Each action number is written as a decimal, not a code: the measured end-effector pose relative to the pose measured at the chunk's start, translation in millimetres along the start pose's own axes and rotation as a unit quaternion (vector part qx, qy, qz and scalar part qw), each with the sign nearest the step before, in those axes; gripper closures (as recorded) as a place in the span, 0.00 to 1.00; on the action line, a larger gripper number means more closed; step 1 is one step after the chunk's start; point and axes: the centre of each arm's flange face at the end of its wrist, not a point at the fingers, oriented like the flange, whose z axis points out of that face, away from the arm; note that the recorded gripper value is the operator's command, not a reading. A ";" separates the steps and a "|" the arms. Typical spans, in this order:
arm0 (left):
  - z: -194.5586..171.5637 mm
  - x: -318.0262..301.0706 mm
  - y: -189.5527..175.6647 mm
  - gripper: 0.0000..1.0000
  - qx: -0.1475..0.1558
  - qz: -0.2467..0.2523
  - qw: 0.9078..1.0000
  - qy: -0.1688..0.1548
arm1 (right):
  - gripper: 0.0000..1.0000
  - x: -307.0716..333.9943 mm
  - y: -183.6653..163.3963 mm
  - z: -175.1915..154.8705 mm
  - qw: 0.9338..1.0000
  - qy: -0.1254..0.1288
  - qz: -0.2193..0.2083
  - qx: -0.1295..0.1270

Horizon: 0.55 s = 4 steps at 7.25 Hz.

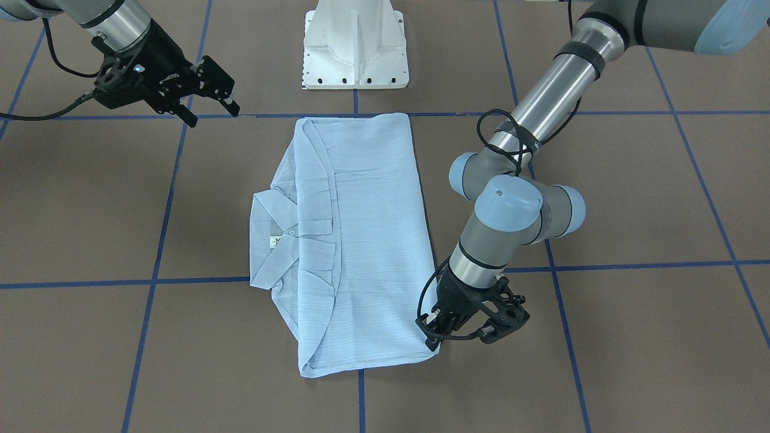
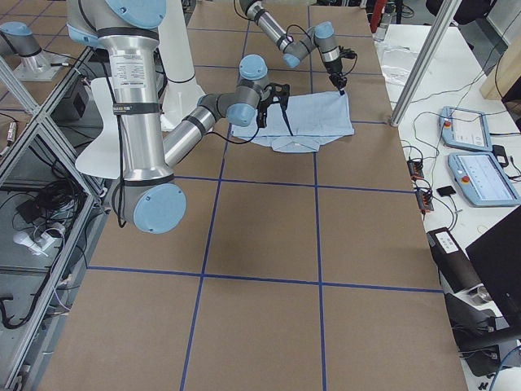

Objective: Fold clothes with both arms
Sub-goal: 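Pull the shirt corner away from the robot with the left gripper to straighten it, then move the right gripper over the collar area of the shirt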

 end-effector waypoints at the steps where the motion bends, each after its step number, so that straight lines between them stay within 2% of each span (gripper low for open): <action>1: 2.5 -3.5 -3.6 0.16 0.006 0.006 1.000 -0.001 | 0.00 1.2 -0.9 2.8 1.000 0.003 0.001 0.004; 2: 2.6 -5.3 -7.3 0.00 0.010 0.016 1.000 -0.002 | 0.00 1.9 -0.9 7.2 1.000 0.007 0.000 0.009; 4: -6.1 -16.3 -20.1 0.00 0.017 0.039 0.999 0.000 | 0.00 -9.3 1.1 24.7 1.000 0.014 -0.007 0.023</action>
